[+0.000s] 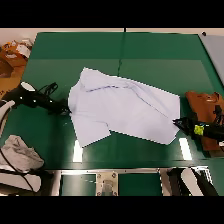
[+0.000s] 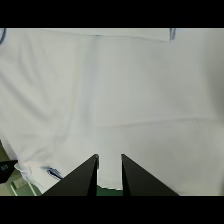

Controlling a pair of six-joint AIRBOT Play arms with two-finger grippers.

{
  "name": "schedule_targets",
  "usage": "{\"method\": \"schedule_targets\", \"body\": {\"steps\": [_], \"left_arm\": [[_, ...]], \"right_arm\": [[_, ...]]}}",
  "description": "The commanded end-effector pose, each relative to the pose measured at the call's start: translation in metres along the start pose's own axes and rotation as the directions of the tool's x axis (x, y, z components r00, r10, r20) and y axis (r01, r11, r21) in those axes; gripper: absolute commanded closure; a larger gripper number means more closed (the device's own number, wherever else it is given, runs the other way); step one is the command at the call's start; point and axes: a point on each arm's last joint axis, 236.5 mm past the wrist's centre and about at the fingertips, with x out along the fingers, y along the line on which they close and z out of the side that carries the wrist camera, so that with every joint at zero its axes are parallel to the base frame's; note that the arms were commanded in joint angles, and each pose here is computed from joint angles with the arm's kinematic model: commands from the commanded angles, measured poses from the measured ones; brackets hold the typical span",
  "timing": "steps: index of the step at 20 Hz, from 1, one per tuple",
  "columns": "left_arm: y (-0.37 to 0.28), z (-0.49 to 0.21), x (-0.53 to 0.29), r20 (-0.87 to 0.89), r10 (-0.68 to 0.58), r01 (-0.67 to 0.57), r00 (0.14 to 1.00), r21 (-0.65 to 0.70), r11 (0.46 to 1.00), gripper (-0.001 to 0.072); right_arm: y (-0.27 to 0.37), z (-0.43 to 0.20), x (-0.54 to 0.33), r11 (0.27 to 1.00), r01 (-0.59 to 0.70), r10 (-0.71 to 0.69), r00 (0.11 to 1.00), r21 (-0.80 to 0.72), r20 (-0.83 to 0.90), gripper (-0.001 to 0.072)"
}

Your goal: Fold the shirts.

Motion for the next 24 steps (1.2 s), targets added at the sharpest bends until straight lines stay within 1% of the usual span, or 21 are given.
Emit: {"method": "schedule_targets", "body": {"steps": [1,2,4,6,7,8,9,10,15,17,18,21,22,24], "left_arm": [[-0.009,-0.019,0.001,-0.077,-0.052,0.057,0.996,0.060,0.997,0.0639],[-0.005,-0.024,-0.003,-0.097,-0.037,0.044,0.995,0.073,0.996,0.0684],[-0.003,-0.018,-0.011,-0.082,-0.034,0.041,0.996,0.074,0.996,0.0684],[-0.005,-0.013,-0.014,-0.067,-0.036,0.041,0.997,0.080,0.996,0.0684],[-0.005,-0.013,-0.014,-0.069,-0.039,0.044,0.997,0.079,0.996,0.0684],[-0.005,-0.013,-0.014,-0.069,-0.039,0.044,0.997,0.079,0.996,0.0684],[-0.005,-0.012,-0.014,-0.066,-0.038,0.043,0.997,0.079,0.996,0.0684],[-0.004,-0.011,-0.014,-0.059,-0.035,0.040,0.998,0.079,0.996,0.0684],[-0.003,-0.007,-0.013,-0.045,-0.031,0.034,0.999,0.078,0.996,0.0684],[-0.003,-0.007,-0.013,-0.043,-0.030,0.033,0.999,0.079,0.996,0.0683],[-0.003,-0.006,-0.013,-0.040,-0.029,0.032,0.999,0.079,0.996,0.0684],[-0.002,-0.004,-0.013,-0.033,-0.026,0.029,0.999,0.078,0.997,0.0684],[-0.002,-0.005,-0.013,-0.034,-0.026,0.029,0.999,0.078,0.997,0.0684],[-0.003,-0.005,-0.013,-0.037,-0.028,0.031,0.999,0.079,0.996,0.0684]], "right_arm": [[-0.009,-0.005,0.005,1.000,0.014,-0.014,1.000,0.015,-0.009,0.0518],[-0.012,-0.003,0.003,0.999,0.033,-0.033,0.999,0.023,-0.005,0.0519],[-0.030,0.000,-0.007,0.989,0.135,-0.135,0.991,0.060,-0.007,0.0521],[-0.061,-0.019,-0.018,0.947,0.291,-0.282,0.956,0.134,-0.084,0.0520],[-0.075,-0.031,-0.023,0.923,0.357,-0.340,0.931,0.146,-0.130,0.0517],[-0.087,-0.045,-0.027,0.901,0.405,-0.379,0.909,0.154,-0.172,0.0445],[-0.092,-0.054,-0.026,0.892,0.422,-0.391,0.900,0.161,-0.192,0.0286],[-0.096,-0.058,-0.022,0.891,0.421,-0.390,0.901,0.167,-0.190,0.0190],[-0.106,-0.041,0.000,0.897,0.373,-0.361,0.928,0.238,-0.094,0.0201],[-0.109,-0.040,0.003,0.893,0.376,-0.361,0.927,0.247,-0.103,0.0315],[-0.107,-0.038,0.006,0.896,0.363,-0.348,0.932,0.255,-0.102,0.0312],[-0.092,-0.029,0.024,0.925,0.257,-0.242,0.966,0.279,-0.088,0.0313],[-0.090,-0.028,0.030,0.929,0.233,-0.216,0.972,0.287,-0.090,0.0327],[-0.089,-0.030,0.038,0.934,0.208,-0.183,0.977,0.291,-0.110,0.0498]]}}
